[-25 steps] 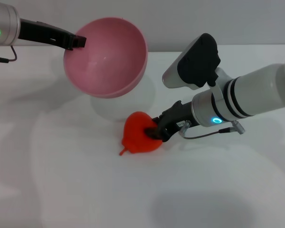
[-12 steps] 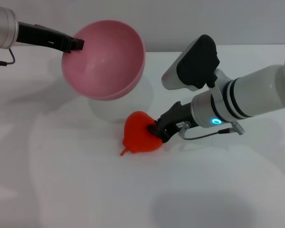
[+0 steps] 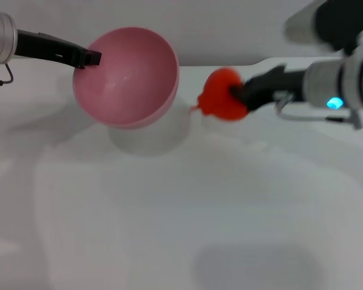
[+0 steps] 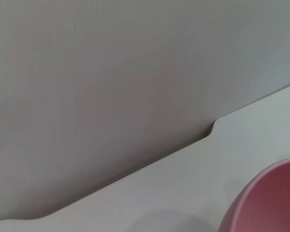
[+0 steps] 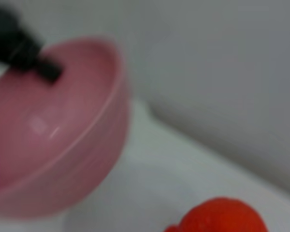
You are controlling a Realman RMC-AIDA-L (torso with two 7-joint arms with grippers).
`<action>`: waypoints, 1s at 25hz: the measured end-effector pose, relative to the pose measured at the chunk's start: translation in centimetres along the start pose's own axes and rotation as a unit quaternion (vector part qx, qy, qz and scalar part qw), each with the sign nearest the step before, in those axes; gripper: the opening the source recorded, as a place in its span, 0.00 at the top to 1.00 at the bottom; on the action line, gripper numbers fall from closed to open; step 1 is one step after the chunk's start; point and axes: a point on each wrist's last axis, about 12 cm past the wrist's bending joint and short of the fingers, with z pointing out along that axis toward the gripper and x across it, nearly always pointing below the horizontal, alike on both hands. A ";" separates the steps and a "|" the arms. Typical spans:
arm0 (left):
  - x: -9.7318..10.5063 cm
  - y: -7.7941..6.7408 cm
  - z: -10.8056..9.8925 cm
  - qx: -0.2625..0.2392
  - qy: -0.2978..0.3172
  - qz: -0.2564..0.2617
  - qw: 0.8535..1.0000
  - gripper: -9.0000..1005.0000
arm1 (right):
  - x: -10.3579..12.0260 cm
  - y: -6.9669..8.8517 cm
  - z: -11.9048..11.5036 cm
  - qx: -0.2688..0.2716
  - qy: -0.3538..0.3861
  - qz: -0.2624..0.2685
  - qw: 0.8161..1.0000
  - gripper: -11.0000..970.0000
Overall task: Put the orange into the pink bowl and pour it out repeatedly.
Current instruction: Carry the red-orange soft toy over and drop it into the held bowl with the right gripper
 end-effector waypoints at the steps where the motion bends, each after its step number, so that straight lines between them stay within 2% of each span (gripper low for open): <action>1: 0.0 0.0 0.0 0.000 0.000 0.000 1.000 0.95 | -0.2 -0.4 -0.8 0.011 -0.014 0.004 1.000 0.94; 5: 0.0 0.0 0.0 0.000 0.000 0.002 1.000 0.95 | -2.1 -1.5 -4.1 0.057 -0.082 -0.003 0.995 0.94; 10: -0.2 -0.5 0.4 0.005 0.006 0.011 1.000 0.95 | -5.5 -0.2 -7.0 0.075 -0.153 -0.051 0.984 0.94; 14: -0.2 -0.8 0.7 0.007 0.009 0.015 1.000 0.95 | -8.2 2.1 -7.5 0.056 -0.184 -0.105 0.976 0.94; 18: -0.1 -1.1 1.0 0.010 0.012 0.016 1.000 0.95 | -10.1 5.3 -7.0 0.017 -0.197 -0.162 0.967 0.94; 22: 0.0 -1.3 1.2 0.013 0.014 0.018 1.000 0.95 | -10.4 8.1 -5.8 -0.025 -0.189 -0.198 0.962 0.94; 25: 0.0 -1.4 1.3 0.014 0.016 0.020 1.000 0.95 | -9.8 9.3 -4.8 -0.045 -0.168 -0.212 0.962 0.94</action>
